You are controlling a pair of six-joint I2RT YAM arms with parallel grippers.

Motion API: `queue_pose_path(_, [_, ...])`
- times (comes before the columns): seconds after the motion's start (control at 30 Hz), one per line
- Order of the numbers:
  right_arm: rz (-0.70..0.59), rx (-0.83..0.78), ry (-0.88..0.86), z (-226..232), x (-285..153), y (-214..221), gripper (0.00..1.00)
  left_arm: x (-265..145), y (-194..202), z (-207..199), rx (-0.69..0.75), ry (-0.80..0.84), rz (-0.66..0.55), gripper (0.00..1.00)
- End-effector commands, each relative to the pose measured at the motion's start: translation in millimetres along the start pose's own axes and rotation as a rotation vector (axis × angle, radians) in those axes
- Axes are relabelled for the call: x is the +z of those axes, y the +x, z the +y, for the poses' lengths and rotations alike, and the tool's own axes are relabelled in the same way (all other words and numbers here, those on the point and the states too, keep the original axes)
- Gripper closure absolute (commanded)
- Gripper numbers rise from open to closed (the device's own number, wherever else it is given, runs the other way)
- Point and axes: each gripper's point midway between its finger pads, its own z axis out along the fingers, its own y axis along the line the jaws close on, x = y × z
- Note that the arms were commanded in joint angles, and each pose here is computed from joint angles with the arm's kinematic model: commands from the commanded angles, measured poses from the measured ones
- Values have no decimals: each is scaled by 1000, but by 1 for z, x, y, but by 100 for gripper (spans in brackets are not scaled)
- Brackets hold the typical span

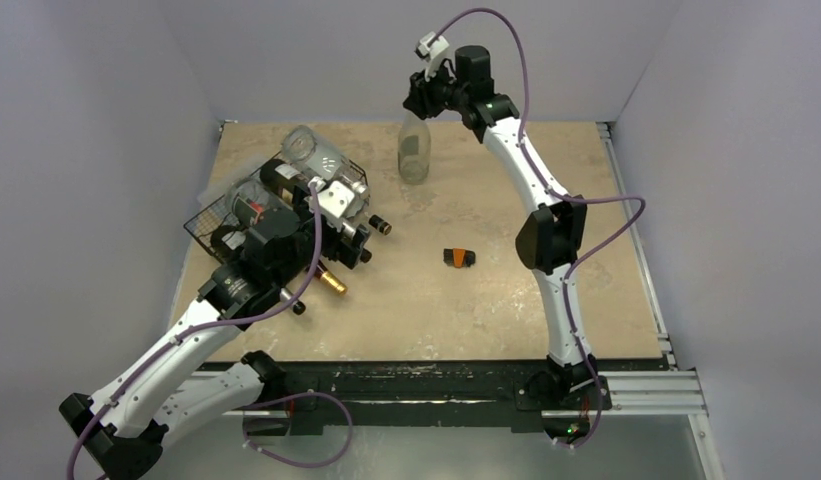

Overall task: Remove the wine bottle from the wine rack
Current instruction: Place the wine bottle at the center of the board.

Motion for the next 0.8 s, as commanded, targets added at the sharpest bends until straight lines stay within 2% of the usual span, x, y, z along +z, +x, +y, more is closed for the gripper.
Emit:
queue_pose_path(0.0, [-392, -142, 107, -11, -48, -147, 100, -1, -9, 8, 18, -35, -37, 0])
queue_pose_path(0.13, [-388, -143, 110, -10, -39, -141, 100, -1, -8, 10, 22, -42, -35, 0])
queue_pose_path(0.37, [-360, -130, 105, -11, -26, -125, 87, -1, -8, 10, 26, -42, -34, 0])
queue_pose_path(0.77, [-312, -119, 91, -8, -15, -105, 73, 0, -7, 9, 26, -37, -33, 0])
